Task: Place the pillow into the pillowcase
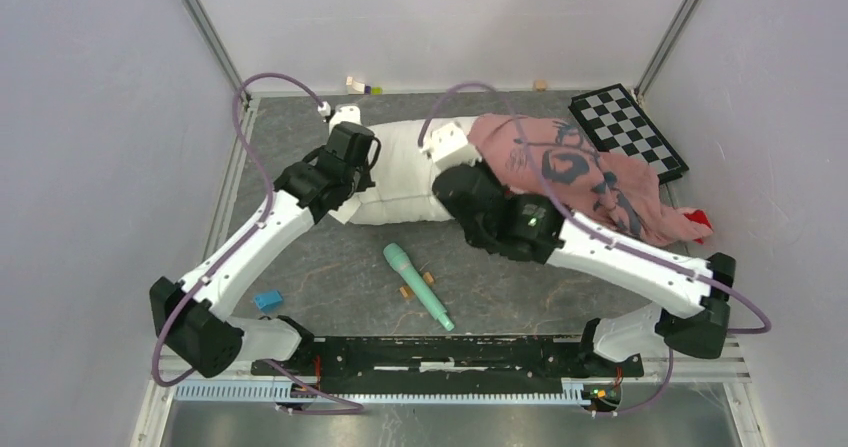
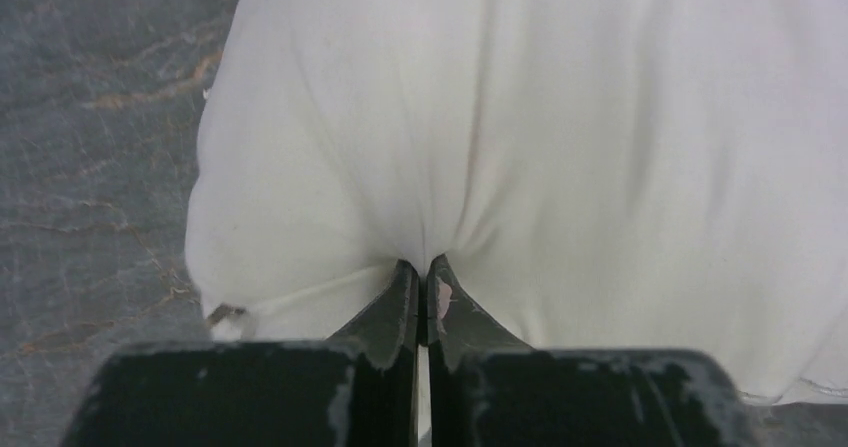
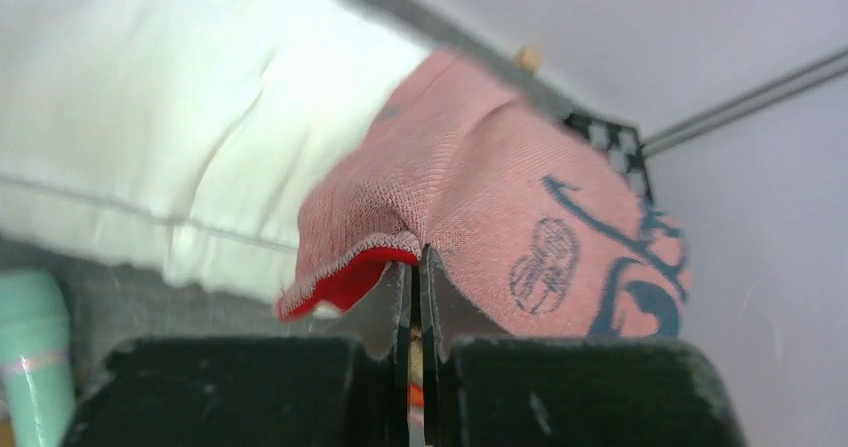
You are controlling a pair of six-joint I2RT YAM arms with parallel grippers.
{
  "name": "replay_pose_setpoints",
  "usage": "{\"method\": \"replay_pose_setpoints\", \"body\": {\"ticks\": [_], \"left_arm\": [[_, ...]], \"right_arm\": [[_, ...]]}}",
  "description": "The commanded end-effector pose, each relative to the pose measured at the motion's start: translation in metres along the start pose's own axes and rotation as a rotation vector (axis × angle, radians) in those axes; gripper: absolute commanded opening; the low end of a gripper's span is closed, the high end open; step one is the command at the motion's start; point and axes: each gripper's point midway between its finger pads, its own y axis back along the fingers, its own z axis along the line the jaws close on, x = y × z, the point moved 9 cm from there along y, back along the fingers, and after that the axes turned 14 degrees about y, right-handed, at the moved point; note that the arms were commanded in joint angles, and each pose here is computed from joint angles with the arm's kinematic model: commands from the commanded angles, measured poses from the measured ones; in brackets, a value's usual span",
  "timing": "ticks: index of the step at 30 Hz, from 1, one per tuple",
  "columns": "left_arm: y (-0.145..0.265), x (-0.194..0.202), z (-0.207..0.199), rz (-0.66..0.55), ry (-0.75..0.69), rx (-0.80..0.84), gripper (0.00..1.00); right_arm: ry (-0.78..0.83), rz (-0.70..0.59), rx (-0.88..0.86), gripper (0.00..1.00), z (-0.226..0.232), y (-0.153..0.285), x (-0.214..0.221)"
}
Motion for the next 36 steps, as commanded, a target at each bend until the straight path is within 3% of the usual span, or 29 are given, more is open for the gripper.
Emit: {"method": "replay_pose_setpoints", "body": {"ticks": [1,4,7,8,9,15,17,19,21,23,28,30,32,36], "left_arm": [[0.065,-0.043,-0.018,-0.064,-0.05,0.236,0.03],[0.086,-0.057,-0.033,-0.015,-0.049,0.357,0.07],[0.089,-0.07,-0.044,-0.002,-0.023,0.36,0.27],[0.084,-0.076,-0.046,-0.006,-0.008,0.344,0.37],[0.072,-0.08,-0.047,0.005,0.02,0.317,0.41],[-0.006,-0.11,-0.061,0.052,0.169,0.346,0.38],[-0.011,-0.117,-0.061,0.037,0.171,0.302,0.54],[0.0,-0.12,-0.053,-0.008,0.191,0.273,0.81],[0.012,-0.12,-0.035,-0.062,0.209,0.215,0.99],[0.015,-0.114,-0.009,-0.083,0.25,0.141,1.0],[-0.002,-0.083,0.044,-0.076,0.365,0.02,1.0],[-0.018,-0.069,0.053,-0.027,0.376,0.007,1.0],[-0.036,-0.06,0.059,0.015,0.4,0.024,1.0],[-0.068,-0.057,0.054,0.078,0.438,0.131,1.0]], "right_arm": [[-0.101,-0.251,-0.025,0.0,-0.082,0.039,-0.09],[-0.154,-0.338,-0.11,0.0,-0.117,0.023,-0.123],[-0.217,-0.33,-0.137,0.0,-0.145,-0.031,-0.125],[-0.223,-0.284,-0.116,0.0,-0.147,-0.056,-0.119],[-0.23,-0.245,-0.13,0.0,-0.141,-0.082,-0.112],[-0.378,-0.019,-0.181,0.0,-0.101,-0.224,-0.023],[-0.416,0.055,-0.182,0.0,-0.098,-0.255,0.001],[-0.423,0.087,-0.171,0.0,-0.102,-0.271,0.012],[-0.43,0.073,-0.163,0.03,-0.112,-0.274,0.011],[-0.436,0.049,-0.15,0.18,-0.123,-0.271,0.002],[-0.453,-0.01,-0.098,0.7,-0.158,-0.239,-0.029],[-0.458,-0.04,-0.066,0.81,-0.172,-0.217,-0.038],[-0.458,-0.056,-0.047,0.85,-0.18,-0.195,-0.042],[-0.434,0.001,-0.074,0.82,-0.158,-0.154,-0.029]]}}
